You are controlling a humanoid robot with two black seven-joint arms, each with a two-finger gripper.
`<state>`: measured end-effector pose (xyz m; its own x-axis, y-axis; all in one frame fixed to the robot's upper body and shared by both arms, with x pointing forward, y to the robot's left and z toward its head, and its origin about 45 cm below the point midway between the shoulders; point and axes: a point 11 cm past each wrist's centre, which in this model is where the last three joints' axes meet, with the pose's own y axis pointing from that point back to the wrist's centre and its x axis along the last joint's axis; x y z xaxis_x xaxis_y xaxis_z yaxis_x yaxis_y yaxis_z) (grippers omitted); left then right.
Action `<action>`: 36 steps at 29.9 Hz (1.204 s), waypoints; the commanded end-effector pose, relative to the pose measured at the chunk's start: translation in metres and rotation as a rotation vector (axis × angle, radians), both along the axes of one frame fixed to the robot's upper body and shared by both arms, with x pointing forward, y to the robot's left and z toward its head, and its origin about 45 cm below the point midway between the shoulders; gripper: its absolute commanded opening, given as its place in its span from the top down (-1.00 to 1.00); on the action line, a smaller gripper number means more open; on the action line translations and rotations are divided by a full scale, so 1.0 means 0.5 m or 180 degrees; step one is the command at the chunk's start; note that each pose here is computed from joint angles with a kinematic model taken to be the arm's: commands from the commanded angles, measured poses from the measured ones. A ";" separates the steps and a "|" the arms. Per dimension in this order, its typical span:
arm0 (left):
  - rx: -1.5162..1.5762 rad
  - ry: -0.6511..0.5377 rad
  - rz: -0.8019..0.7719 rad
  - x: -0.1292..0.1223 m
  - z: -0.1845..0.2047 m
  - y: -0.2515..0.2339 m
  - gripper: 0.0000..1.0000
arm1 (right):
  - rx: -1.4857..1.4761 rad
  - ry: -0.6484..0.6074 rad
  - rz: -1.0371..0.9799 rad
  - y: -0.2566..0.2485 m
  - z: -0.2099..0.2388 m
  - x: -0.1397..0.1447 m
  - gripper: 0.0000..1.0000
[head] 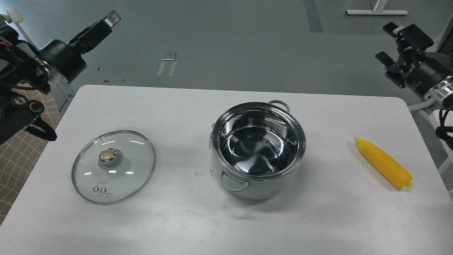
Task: Open pot and put corn in
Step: 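Release the lid and raise both grippers away from the table, then lower the right gripper to the yellow corn cob and grasp it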
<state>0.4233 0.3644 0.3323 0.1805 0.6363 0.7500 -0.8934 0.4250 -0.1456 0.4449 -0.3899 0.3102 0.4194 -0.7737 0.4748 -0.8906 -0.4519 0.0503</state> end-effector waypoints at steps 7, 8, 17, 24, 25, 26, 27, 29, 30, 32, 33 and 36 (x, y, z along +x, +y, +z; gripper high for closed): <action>-0.1224 0.0082 -0.0363 0.044 0.061 -0.100 -0.95 | -0.2348 0.0113 0.0459 -0.115 0.032 -0.103 -1.00; -0.1434 0.0114 -0.0409 0.049 0.069 -0.110 -0.95 | -0.2603 0.0130 0.0508 -0.128 0.029 -0.117 -1.00; -0.1663 0.0160 -0.0513 0.054 0.067 -0.146 -0.95 | -0.3624 0.0309 0.0860 -0.196 -0.048 -0.231 -1.00; -0.1666 0.0162 -0.0545 0.052 0.069 -0.150 -0.95 | -0.3603 0.0408 0.0960 -0.197 -0.116 -0.264 -1.00; -0.1667 0.0163 -0.0543 0.051 0.068 -0.151 -0.95 | -0.3544 0.0411 0.1016 -0.182 -0.135 -0.263 -1.00; -0.1670 0.0162 -0.0546 0.051 0.069 -0.151 -0.95 | -0.3515 0.0415 0.1042 -0.175 -0.145 -0.263 -1.00; -0.1670 0.0162 -0.0546 0.051 0.069 -0.151 -0.95 | -0.3497 0.0423 0.1052 -0.172 -0.152 -0.263 -1.00; -0.1670 0.0162 -0.0546 0.051 0.069 -0.151 -0.95 | -0.3484 0.0483 0.1065 -0.172 -0.175 -0.264 -1.00; -0.1670 0.0162 -0.0546 0.051 0.069 -0.151 -0.95 | -0.3485 0.0512 0.1075 -0.171 -0.190 -0.263 -1.00; -0.1670 0.0162 -0.0546 0.051 0.069 -0.151 -0.95 | -0.3524 0.0550 0.1083 -0.175 -0.207 -0.260 -1.00; -0.1662 0.0160 -0.0544 0.051 0.069 -0.149 -0.95 | -0.3539 0.0554 0.1081 -0.176 -0.212 -0.259 -1.00; -0.1662 0.0159 -0.0544 0.051 0.069 -0.149 -0.95 | -0.3640 0.0537 0.1055 -0.182 -0.240 -0.246 -1.00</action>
